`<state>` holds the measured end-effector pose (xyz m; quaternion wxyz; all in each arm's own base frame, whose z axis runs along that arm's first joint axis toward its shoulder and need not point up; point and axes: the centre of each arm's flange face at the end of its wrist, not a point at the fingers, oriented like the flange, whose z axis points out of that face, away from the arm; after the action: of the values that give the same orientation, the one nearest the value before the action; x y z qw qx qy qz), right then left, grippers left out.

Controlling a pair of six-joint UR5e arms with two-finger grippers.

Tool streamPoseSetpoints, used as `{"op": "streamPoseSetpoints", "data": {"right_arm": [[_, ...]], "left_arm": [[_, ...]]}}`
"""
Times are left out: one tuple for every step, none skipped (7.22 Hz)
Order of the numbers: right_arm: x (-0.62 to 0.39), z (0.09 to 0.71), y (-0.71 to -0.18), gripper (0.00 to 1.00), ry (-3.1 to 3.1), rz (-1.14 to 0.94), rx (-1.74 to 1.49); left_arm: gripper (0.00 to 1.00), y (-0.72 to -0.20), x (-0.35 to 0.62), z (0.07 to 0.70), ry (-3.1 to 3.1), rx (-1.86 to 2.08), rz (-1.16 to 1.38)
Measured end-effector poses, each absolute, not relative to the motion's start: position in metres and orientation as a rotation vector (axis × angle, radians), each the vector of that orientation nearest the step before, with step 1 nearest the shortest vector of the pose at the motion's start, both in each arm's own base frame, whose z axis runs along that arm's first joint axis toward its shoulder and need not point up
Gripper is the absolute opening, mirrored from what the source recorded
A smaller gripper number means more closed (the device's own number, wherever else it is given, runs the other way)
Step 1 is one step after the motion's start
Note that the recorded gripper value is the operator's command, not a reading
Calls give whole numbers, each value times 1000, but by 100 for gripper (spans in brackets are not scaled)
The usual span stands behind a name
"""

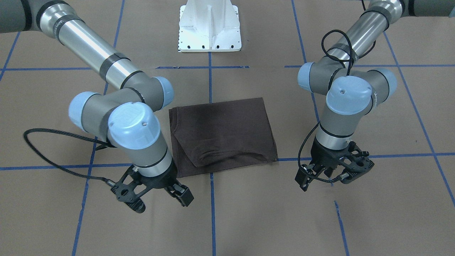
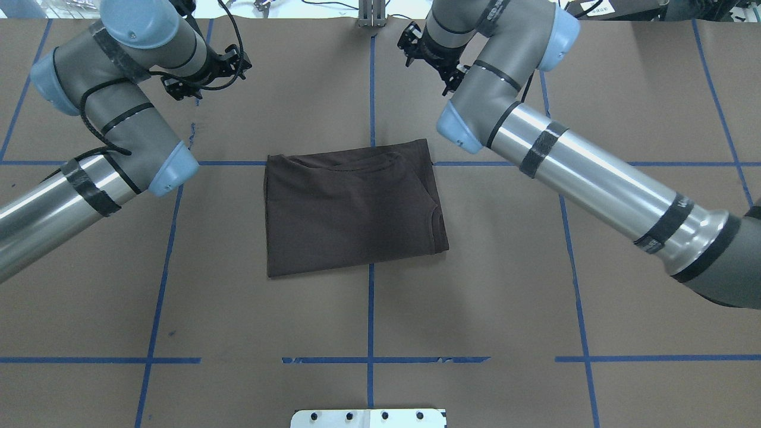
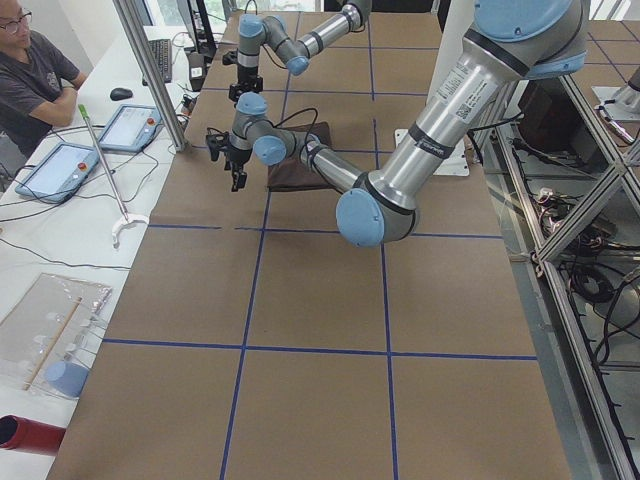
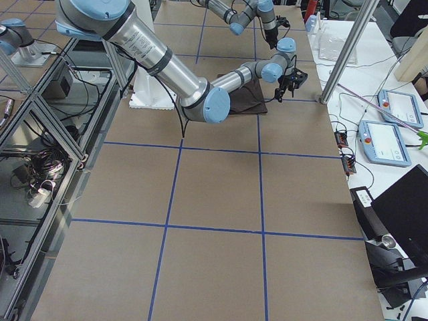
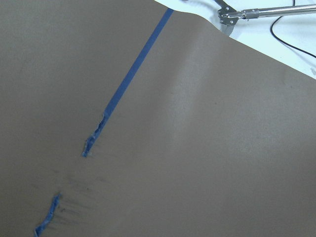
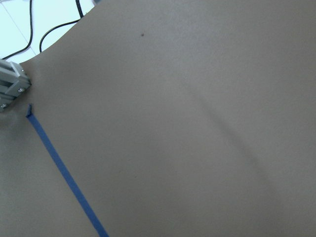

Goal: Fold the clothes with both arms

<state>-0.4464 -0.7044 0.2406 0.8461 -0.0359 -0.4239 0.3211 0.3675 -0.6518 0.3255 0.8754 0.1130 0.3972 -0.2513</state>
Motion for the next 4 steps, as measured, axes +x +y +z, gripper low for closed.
{"op": "streamPoseSetpoints", "data": {"right_arm": [[-385, 277, -709, 100, -885, 592, -53], [-313, 323, -707, 100, -871, 489, -17], [-238, 375, -701, 100, -858, 392, 18], [-172, 431, -686, 100, -840, 292, 51]], "left_arm": [[100, -646, 324, 340, 828, 268, -444], [100, -641, 266, 360, 821, 303, -349], [100, -633, 205, 389, 793, 346, -246], [100, -621, 149, 421, 750, 389, -139]]}}
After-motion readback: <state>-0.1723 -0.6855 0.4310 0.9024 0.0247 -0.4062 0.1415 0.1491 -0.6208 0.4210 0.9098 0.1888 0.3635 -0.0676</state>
